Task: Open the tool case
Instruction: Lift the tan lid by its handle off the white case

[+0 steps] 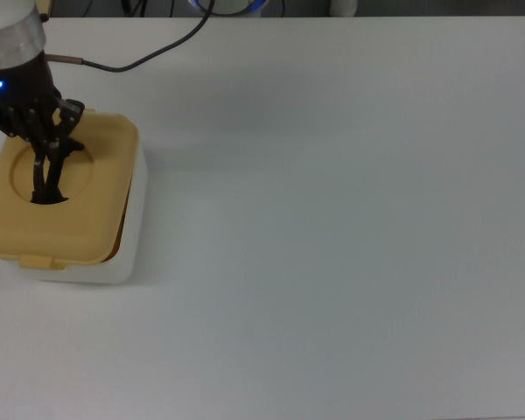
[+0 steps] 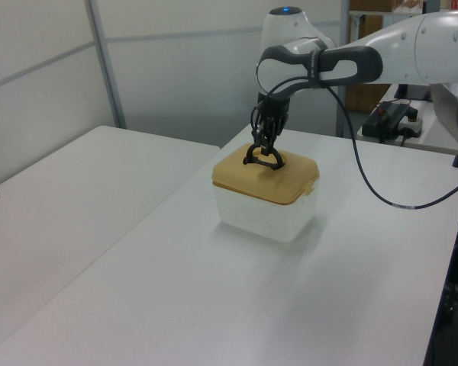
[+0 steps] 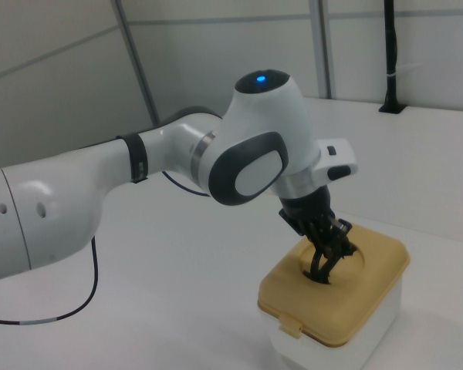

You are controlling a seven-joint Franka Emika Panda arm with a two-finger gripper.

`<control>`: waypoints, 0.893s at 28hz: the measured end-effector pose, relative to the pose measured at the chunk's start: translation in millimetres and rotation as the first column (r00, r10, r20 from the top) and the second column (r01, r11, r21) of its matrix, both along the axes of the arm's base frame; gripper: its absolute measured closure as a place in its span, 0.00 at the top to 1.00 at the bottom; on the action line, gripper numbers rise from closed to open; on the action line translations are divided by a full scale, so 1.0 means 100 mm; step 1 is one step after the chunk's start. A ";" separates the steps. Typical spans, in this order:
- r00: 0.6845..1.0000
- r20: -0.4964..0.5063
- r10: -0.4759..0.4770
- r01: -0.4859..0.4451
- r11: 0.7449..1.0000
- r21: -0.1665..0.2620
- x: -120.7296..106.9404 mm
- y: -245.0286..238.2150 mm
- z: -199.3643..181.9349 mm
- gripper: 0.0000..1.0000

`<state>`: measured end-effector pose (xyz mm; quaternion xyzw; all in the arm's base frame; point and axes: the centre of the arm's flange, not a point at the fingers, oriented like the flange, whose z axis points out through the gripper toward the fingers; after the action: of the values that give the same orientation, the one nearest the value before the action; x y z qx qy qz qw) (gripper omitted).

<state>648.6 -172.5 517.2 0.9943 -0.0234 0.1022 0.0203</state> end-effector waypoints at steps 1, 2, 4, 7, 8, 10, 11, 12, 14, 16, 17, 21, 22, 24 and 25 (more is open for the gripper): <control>1.000 0.007 0.000 0.000 1.000 -0.002 0.00 0.00 0.04 0.11; 1.000 0.014 0.000 0.000 1.000 -0.004 0.00 0.00 0.09 0.11; 1.000 0.027 0.001 0.000 1.000 -0.007 0.00 0.00 0.17 0.11; 0.999 0.040 0.007 -0.006 1.000 -0.010 -0.02 0.04 0.31 0.11; 0.999 0.040 0.015 -0.015 1.000 -0.010 -0.03 0.07 0.34 0.11; 0.999 0.036 0.037 -0.036 0.999 -0.009 -0.03 0.18 0.38 0.11; 0.998 0.034 0.049 -0.048 0.999 -0.007 -0.02 0.26 0.40 0.11; 0.997 0.030 0.070 -0.069 0.998 -0.005 -0.01 0.39 0.42 0.11; 0.995 0.024 0.097 -0.097 0.995 -0.001 0.02 0.61 0.43 0.11; 0.993 0.016 0.114 -0.114 0.993 0.006 0.04 0.85 0.43 0.11; 0.993 0.011 0.120 -0.120 0.993 0.012 0.05 1.02 0.43 0.11; 0.990 -0.017 0.142 -0.141 0.990 0.027 0.03 1.46 0.44 0.11; 0.987 -0.033 0.155 -0.154 0.988 0.031 0.01 1.59 0.45 0.11; 0.983 -0.057 0.172 -0.170 0.985 0.036 -0.04 1.74 0.46 0.11; 0.981 -0.074 0.180 -0.178 0.983 0.039 -0.07 1.82 0.46 0.11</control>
<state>641.4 9.1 563.0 0.9958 0.0653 0.0648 -0.0042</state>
